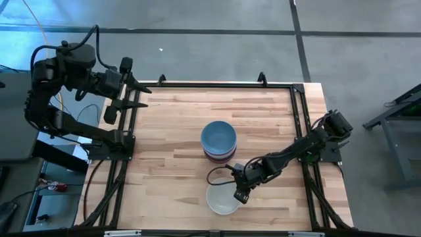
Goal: Nest bowls inside each other
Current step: Stack the white bowl on the blue bowl
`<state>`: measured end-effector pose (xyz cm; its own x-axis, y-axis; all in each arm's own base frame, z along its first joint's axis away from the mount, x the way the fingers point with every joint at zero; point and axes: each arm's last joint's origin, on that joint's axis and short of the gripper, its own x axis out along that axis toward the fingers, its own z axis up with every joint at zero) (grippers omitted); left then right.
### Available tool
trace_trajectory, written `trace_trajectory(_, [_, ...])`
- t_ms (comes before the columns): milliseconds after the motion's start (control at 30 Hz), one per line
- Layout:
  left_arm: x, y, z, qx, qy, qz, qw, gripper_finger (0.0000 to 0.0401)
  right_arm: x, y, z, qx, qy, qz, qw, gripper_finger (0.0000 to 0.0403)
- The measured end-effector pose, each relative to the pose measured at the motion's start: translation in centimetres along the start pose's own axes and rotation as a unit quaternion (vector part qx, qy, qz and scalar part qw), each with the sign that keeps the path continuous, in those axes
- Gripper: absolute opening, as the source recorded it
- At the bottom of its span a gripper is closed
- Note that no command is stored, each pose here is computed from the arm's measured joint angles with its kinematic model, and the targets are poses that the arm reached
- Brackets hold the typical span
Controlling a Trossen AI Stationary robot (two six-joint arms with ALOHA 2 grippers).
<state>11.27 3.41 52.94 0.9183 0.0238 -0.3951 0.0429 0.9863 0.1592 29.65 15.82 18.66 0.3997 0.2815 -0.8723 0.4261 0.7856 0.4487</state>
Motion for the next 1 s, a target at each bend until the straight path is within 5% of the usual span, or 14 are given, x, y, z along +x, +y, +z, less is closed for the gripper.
trace_trajectory(133, [0.0,0.0,0.0,0.000,0.000,0.000,1.000,0.0188,0.0,0.1,0.1,0.000,-0.003,0.004,1.000,0.0112])
trace_trajectory(367, [0.0,0.0,0.0,0.000,0.000,0.000,1.000,0.0188,-0.1,0.2,0.2,-0.008,-0.014,0.007,1.000,0.0010])
trace_trajectory(700, [0.0,0.0,0.0,0.000,0.000,0.000,1.000,0.0188,-1.3,0.9,1.0,-0.010,-0.002,-0.004,1.000,0.0002])
trace_trajectory(1000, [0.4,0.0,-0.3,-0.002,0.005,-0.009,1.000,0.0188,-6.9,3.0,4.3,-0.041,0.019,-0.042,0.998,0.0001])
